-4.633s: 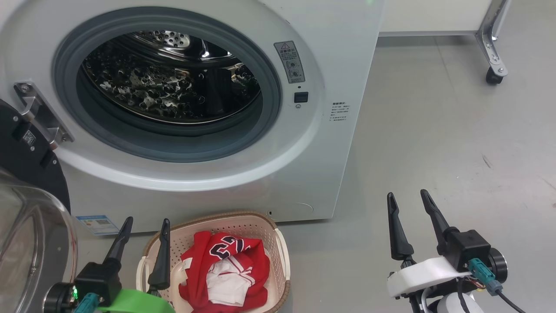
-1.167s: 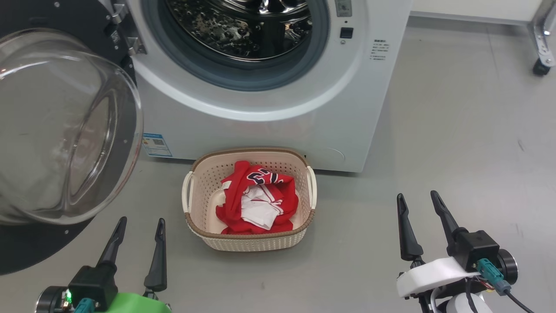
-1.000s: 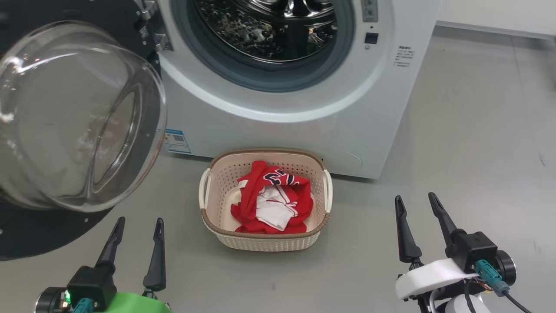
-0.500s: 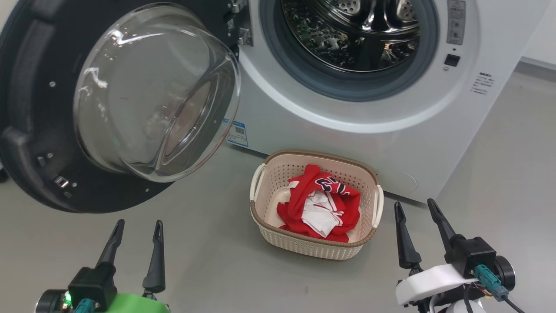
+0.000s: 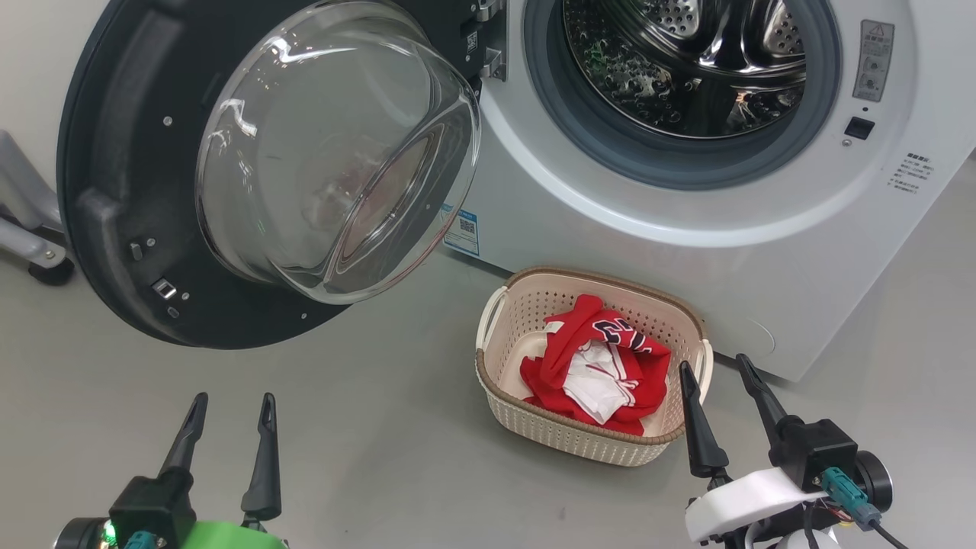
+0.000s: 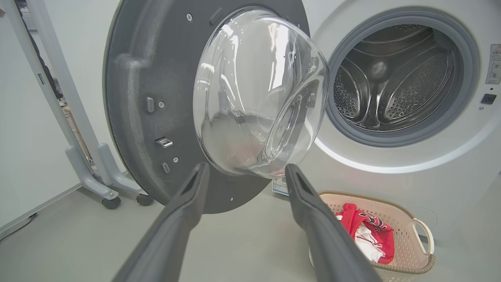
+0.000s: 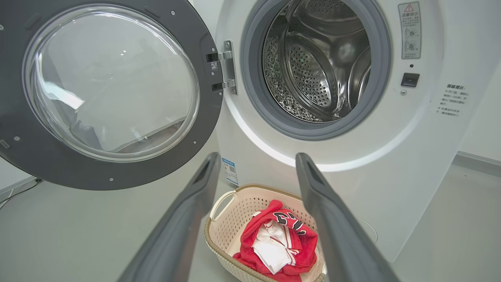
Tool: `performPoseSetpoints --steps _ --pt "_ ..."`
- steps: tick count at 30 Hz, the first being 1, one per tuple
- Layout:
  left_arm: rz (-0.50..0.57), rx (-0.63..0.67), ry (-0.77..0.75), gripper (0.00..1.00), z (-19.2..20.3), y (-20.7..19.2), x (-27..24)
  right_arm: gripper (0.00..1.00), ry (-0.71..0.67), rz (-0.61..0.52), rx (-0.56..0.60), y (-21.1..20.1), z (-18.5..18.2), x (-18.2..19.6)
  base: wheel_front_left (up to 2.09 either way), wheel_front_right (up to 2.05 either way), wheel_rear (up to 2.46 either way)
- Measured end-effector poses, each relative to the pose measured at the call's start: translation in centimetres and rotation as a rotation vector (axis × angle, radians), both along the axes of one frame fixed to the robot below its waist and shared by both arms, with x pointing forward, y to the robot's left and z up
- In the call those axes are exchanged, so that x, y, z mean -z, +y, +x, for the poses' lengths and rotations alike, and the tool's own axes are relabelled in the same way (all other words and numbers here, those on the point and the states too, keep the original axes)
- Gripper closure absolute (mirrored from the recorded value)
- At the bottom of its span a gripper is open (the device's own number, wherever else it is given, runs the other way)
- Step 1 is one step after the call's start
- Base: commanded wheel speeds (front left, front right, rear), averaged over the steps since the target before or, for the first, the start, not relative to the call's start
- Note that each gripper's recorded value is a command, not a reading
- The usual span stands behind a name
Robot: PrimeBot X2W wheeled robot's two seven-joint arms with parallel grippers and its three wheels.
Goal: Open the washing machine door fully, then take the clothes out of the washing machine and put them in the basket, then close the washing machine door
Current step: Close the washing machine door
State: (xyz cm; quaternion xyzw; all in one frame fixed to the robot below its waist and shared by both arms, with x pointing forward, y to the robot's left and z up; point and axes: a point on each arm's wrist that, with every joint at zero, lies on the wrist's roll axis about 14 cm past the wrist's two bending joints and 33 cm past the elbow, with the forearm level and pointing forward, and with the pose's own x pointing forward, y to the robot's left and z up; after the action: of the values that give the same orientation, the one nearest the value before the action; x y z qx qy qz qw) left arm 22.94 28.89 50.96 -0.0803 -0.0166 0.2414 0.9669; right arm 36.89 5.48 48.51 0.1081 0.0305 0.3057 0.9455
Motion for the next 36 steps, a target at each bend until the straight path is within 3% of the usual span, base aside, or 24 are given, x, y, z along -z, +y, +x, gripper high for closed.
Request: performPoseSetpoints --steps 10,11,13,14,22,29,36 --pt "-0.001 -0.013 -0.002 0.0 -0.4 0.2 0.0 0.0 0.002 -0.003 -0.012 0.4 -0.1 0.1 0.0 0.0 0.0" --pt "-0.003 -0.015 -0.002 0.15 -0.4 0.3 0.0 0.0 0.003 -0.004 -0.013 0.4 -0.2 0.1 0.0 0.0 0.0" --pt "-0.006 -0.017 -0.003 0.68 -0.5 0.3 0.0 0.0 0.006 -0.006 -0.016 0.5 -0.2 0.2 0.0 0.0 0.0" --pt "-0.008 -0.019 -0.003 1.0 -0.5 0.3 0.0 0.0 0.007 -0.006 -0.018 0.5 -0.2 0.3 0.0 0.0 0.0" --pt "-0.096 -0.027 -0.068 1.0 -0.5 0.0 -0.4 0.0 0.012 -0.008 -0.024 0.7 -0.3 0.5 0.0 0.0 0.0" --pt "-0.298 -0.062 -0.311 1.0 -0.8 1.2 -3.3 0.0 0.021 -0.008 -0.028 0.9 -0.2 0.8 0.0 0.0 0.0" --pt "-0.514 -0.01 -0.618 1.0 -0.7 2.4 -7.8 0.0 0.022 -0.016 -0.033 1.0 0.1 1.2 0.0 0.0 0.0"
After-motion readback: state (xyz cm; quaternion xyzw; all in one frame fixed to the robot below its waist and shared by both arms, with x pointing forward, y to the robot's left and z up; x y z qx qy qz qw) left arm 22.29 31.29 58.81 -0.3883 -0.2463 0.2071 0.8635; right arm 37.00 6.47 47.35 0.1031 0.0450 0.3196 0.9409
